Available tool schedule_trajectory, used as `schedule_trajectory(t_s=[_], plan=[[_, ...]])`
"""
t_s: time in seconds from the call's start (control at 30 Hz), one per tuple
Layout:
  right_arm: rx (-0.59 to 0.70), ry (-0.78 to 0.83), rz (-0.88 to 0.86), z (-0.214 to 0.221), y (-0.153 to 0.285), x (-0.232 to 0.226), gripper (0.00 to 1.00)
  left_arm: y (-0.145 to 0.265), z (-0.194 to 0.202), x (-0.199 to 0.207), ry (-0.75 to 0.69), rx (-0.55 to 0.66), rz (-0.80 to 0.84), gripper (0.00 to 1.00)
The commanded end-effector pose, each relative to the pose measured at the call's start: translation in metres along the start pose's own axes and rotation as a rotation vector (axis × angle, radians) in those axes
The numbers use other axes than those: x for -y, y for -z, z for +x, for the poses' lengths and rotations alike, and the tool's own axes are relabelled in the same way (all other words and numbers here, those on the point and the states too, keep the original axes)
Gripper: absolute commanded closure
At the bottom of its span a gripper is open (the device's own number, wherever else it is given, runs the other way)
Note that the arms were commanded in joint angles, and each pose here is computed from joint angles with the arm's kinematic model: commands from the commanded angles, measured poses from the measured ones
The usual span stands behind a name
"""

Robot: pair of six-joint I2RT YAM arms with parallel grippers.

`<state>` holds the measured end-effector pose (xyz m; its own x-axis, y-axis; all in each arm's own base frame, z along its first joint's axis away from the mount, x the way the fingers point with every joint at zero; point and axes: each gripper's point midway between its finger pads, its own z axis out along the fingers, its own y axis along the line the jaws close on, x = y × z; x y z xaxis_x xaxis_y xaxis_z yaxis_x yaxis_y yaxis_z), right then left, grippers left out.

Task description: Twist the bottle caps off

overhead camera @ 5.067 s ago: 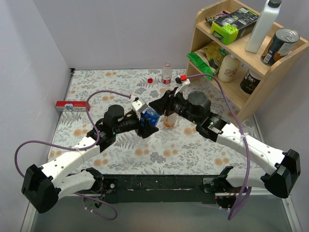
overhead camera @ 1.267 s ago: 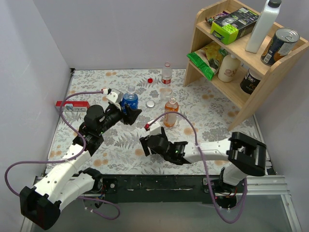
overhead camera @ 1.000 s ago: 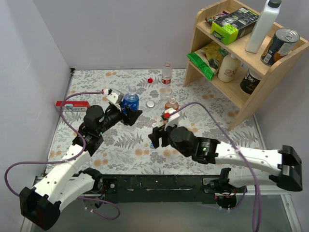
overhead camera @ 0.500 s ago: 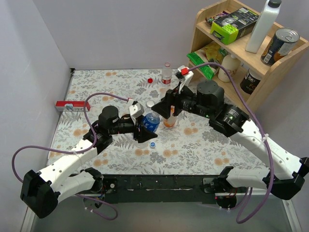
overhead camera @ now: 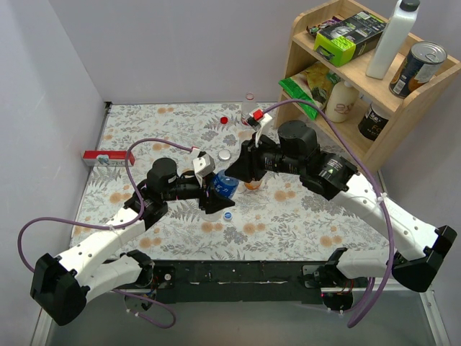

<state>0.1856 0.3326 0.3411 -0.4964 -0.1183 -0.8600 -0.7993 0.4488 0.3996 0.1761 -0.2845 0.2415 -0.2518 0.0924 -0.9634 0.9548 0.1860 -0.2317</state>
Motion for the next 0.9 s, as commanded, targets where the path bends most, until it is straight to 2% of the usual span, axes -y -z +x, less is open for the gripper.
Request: schedule_trajectory(t_s=[0.0, 0.03, 0.1, 0.13, 0.2, 0.23, 0.4, 0.57, 0.67, 0.8, 0.87], plan=[[0.017, 0.015, -0.078, -0.002, 0.004, -0.013, 0.69, 0.001, -0.011, 0.002, -0.036, 0.024, -0.005, 0.73], [0.012, 0.015, -0.081, 0.000, 0.003, -0.013, 0.78, 0.001, -0.013, 0.001, -0.038, 0.027, -0.011, 0.73], [0.006, 0.018, -0.082, 0.003, 0.001, -0.012, 0.88, 0.001, -0.014, 0.000, -0.039, 0.032, -0.020, 0.68], [0.008, 0.018, -0.076, 0.003, 0.002, -0.012, 0.97, 0.001, -0.014, 0.000, -0.035, 0.034, -0.023, 0.52], [0.012, 0.026, -0.030, 0.004, 0.005, -0.003, 0.99, 0.001, -0.015, 0.000, -0.035, 0.042, -0.022, 0.30], [0.021, 0.034, -0.013, 0.002, 0.008, -0.001, 0.99, 0.002, -0.016, 0.001, -0.032, 0.045, -0.021, 0.04], [0.026, 0.066, 0.176, -0.001, 0.027, 0.028, 0.99, 0.003, -0.021, -0.008, -0.012, 0.061, -0.085, 0.02], [-0.034, 0.102, 0.377, 0.012, 0.053, 0.060, 0.99, 0.009, -0.030, -0.013, -0.020, 0.094, -0.141, 0.02], [-0.072, 0.107, 0.457, 0.025, 0.060, 0.076, 0.99, 0.018, -0.033, -0.040, 0.031, 0.119, -0.268, 0.02], [-0.069, 0.123, 0.522, 0.036, 0.059, 0.090, 0.99, 0.036, -0.037, -0.087, 0.184, 0.170, -0.448, 0.02], [-0.062, 0.128, 0.531, 0.040, 0.057, 0.092, 0.99, 0.046, -0.039, -0.105, 0.194, 0.190, -0.557, 0.02]])
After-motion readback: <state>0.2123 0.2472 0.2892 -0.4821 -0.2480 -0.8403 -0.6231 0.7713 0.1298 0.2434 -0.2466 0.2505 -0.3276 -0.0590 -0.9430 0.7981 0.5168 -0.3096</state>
